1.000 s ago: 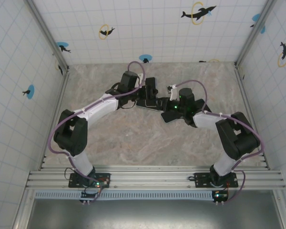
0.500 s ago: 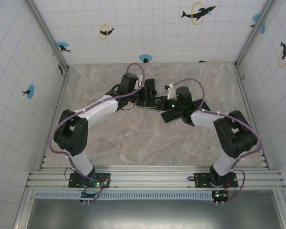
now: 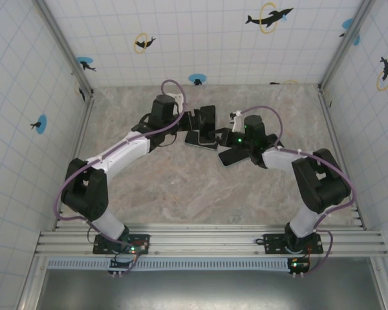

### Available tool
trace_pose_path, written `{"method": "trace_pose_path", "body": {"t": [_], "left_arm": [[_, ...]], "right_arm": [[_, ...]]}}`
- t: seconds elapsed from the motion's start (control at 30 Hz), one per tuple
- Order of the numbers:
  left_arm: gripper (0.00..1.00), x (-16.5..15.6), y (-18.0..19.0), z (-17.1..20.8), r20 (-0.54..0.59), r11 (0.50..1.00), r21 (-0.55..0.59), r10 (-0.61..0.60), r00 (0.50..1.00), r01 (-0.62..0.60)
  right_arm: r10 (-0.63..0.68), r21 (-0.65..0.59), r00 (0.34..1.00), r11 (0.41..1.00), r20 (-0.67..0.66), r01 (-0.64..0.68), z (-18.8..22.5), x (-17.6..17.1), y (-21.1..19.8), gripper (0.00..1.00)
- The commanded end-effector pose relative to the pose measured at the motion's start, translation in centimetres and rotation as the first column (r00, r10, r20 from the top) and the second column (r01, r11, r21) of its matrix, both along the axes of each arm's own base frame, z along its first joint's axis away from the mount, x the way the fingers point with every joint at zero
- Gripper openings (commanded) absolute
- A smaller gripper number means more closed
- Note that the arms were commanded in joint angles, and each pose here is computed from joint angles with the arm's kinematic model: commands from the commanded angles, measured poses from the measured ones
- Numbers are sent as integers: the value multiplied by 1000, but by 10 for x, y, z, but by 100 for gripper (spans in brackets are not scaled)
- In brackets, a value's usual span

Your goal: Take the phone out of the phone case

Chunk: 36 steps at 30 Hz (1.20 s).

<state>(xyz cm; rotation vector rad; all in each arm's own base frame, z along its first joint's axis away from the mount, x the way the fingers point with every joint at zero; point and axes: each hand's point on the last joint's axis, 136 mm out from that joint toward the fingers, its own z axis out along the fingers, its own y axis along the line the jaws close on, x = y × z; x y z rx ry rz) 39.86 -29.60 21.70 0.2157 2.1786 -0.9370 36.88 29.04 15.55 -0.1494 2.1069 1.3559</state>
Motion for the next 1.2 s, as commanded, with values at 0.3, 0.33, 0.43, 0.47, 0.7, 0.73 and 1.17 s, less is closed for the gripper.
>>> {"method": "trace_pose_path", "body": {"t": [0.3, 0.33, 0.43, 0.47, 0.7, 0.73, 1.17], "left_arm": [[93, 15, 3, 20, 23, 998, -67, 24, 999, -22], [93, 15, 2, 23, 24, 996, -90, 11, 1000, -9], [90, 13, -8, 35, 36, 987, -159, -35, 999, 40], [89, 12, -11, 38, 38, 984, -169, -55, 998, 61], [83, 3, -30, 59, 5, 927, -333, -181, 983, 172], [81, 2, -32, 60, -3, 919, -350, -196, 981, 182], [42, -12, -43, 83, -39, 800, -519, -375, 926, 302]], "right_arm": [[110, 239, 989, 962, 100, -132, 80, -26, -16, 9], [121, 245, 987, 959, 102, -143, 82, -29, -17, 9], [144, 284, 982, 943, 119, -173, 91, -36, -20, 9], [153, 301, 980, 936, 125, -185, 95, -40, -20, 9], [205, 366, 965, 896, 162, -252, 113, -53, -19, 9], [208, 376, 964, 890, 165, -257, 115, -54, -19, 9], [267, 438, 950, 843, 161, -311, 119, -59, -15, 9]]}}
